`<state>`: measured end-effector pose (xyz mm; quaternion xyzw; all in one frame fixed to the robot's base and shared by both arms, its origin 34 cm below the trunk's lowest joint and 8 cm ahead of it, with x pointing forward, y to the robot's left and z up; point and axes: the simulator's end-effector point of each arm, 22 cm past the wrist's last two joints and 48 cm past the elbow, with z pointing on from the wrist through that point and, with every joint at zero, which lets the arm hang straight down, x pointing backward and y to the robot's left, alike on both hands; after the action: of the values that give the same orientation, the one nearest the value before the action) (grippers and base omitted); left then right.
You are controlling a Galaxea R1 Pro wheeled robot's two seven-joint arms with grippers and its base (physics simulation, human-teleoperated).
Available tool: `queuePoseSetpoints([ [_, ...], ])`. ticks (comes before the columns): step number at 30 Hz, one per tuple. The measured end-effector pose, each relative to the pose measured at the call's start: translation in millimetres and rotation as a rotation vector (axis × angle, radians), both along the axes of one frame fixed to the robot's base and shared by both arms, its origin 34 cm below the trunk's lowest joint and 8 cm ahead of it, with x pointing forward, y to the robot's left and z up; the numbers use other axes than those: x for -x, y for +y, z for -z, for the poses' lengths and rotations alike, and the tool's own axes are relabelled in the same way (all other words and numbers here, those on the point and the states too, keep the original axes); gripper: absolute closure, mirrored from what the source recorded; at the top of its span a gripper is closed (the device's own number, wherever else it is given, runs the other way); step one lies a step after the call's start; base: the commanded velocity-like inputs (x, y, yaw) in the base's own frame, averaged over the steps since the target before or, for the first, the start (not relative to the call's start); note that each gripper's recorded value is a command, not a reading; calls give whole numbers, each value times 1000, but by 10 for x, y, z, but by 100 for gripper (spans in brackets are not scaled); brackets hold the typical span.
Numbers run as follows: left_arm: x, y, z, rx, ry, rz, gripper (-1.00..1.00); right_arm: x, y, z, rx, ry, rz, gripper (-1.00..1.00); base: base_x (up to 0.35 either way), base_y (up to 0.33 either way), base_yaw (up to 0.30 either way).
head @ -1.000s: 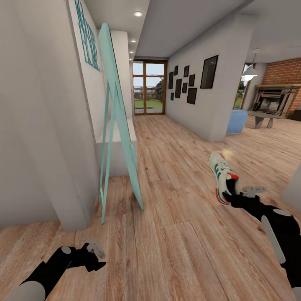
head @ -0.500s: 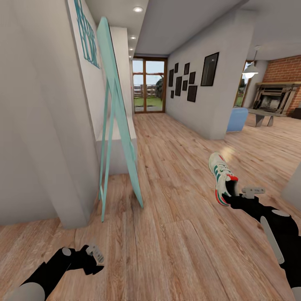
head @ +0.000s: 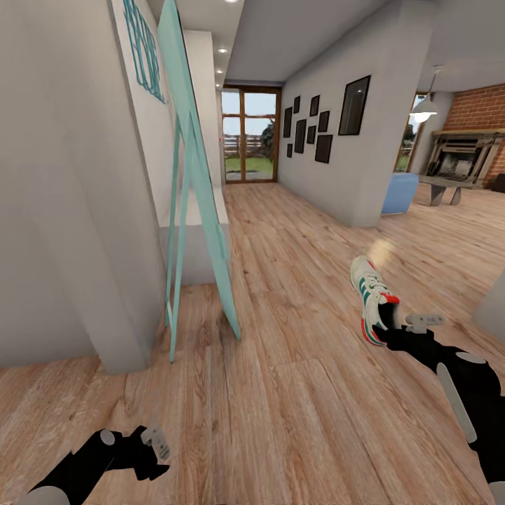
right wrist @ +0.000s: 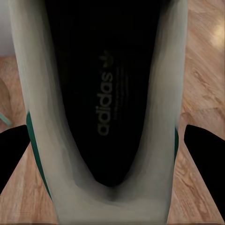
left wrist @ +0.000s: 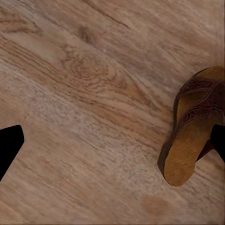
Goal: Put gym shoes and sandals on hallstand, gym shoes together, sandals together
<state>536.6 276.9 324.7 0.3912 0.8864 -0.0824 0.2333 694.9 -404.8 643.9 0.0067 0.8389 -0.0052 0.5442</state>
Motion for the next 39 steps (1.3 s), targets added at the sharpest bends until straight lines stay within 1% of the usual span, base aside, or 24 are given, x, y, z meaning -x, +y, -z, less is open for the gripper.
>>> queuePoseSetpoints([
  [1,76,-63,64,32,-13,32,-100,4,0,31,0,1,0,100,0,0,0],
  [2,160,-109,132,54,-13,52,-100,9,-1,62,1,3,0,100,0,0,0],
  [4,262,-146,230,71,-9,71,-100,20,-1,114,1,4,0,100,0,0,0],
  [7,315,-178,317,80,-8,81,-100,37,-2,184,2,5,0,100,0,0,0],
  [9,332,-193,365,83,-8,82,-100,48,-2,230,2,5,0,100,0,0,0],
  [24,387,-251,445,89,13,89,-100,36,-7,345,2,24,1,100,0,0,0],
  [26,415,-270,466,86,22,102,-100,34,-9,363,2,27,2,100,0,0,0],
  [28,500,-319,506,78,46,144,-100,32,-9,382,2,30,2,100,0,0,0],
  [31,568,-344,546,69,67,172,-100,29,-7,410,1,35,2,100,0,0,0],
  [39,648,-343,610,66,90,178,-100,23,-12,458,3,43,2,100,0,0,0],
])
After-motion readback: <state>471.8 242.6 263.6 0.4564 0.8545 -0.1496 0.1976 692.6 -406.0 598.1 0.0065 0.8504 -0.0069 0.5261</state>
